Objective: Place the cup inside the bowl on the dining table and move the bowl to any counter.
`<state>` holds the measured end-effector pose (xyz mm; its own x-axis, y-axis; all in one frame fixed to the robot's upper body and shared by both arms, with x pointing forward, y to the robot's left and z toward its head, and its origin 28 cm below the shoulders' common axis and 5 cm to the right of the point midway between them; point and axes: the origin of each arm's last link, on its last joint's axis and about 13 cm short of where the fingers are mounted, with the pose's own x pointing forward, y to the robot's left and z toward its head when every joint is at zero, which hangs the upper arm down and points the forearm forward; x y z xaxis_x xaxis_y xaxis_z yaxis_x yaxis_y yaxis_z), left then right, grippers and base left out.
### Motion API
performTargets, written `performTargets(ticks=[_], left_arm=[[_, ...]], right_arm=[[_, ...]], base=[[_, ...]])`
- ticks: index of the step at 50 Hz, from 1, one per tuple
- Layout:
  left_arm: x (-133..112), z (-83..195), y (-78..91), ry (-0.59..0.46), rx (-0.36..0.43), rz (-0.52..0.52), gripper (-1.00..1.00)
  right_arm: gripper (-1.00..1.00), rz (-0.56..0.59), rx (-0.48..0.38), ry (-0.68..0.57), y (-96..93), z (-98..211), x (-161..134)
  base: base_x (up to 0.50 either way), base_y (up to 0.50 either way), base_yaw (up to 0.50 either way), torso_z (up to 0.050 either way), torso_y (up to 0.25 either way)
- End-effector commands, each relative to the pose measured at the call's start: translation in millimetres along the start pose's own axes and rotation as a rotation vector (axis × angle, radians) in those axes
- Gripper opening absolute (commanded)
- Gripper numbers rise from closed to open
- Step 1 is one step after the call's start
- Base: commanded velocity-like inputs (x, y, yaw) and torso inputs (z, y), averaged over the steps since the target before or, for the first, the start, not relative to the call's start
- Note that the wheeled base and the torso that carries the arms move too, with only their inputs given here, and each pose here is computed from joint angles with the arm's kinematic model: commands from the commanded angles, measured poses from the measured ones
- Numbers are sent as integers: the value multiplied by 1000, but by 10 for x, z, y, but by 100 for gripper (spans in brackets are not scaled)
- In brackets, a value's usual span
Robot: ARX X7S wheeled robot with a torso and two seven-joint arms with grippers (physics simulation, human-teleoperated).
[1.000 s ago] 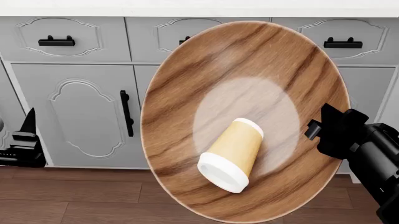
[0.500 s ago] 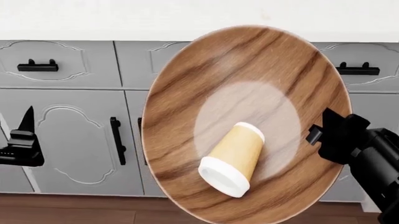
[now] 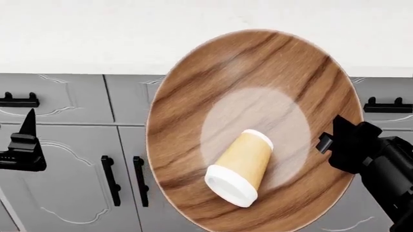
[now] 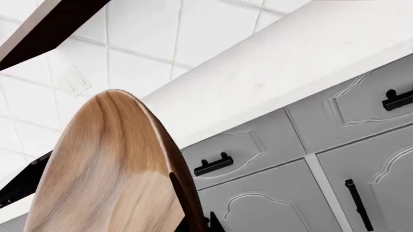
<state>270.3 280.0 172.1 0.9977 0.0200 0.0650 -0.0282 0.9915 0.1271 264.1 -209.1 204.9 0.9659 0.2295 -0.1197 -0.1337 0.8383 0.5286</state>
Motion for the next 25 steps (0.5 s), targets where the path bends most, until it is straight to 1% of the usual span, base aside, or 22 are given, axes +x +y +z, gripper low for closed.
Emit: performTargets(ticks=[1, 2, 3, 9, 15, 17, 19, 20, 25], left_arm=[[-8, 7, -26, -4, 0, -1, 100], [-10, 4, 2, -4, -1, -1, 100], [-7, 8, -48, -4, -2, -1, 100], [-5, 9, 11, -4, -3, 1, 100], [0, 27, 5, -8, -2, 1, 100], [9, 36, 62, -9, -3, 4, 100], [11, 33, 37, -8, -1, 2, 100], [11, 41, -23, -8, -1, 0, 100], [4, 37, -54, -7, -3, -5, 100]], right_arm=[[-100, 25, 6, -19, 25, 37, -17], [-100, 26, 7, -17, 25, 34, -16], [-100, 26, 7, -17, 25, 30, -13], [-100, 26, 5, -19, 35, 39, -15], [-100, 27, 5, -17, 42, 42, -8], [-100, 25, 7, -18, 39, 36, -10], [-100, 26, 8, -18, 39, 34, -12], [-100, 23, 7, -16, 36, 33, -25], [-100, 20, 7, -16, 36, 34, -32]], base=[[500, 0, 0, 0, 0], [500, 0, 0, 0, 0], [500, 0, 0, 0, 10], [500, 0, 0, 0, 0], [500, 0, 0, 0, 2], [500, 0, 0, 0, 5], [500, 0, 0, 0, 0], [500, 0, 0, 0, 0], [500, 0, 0, 0, 2]])
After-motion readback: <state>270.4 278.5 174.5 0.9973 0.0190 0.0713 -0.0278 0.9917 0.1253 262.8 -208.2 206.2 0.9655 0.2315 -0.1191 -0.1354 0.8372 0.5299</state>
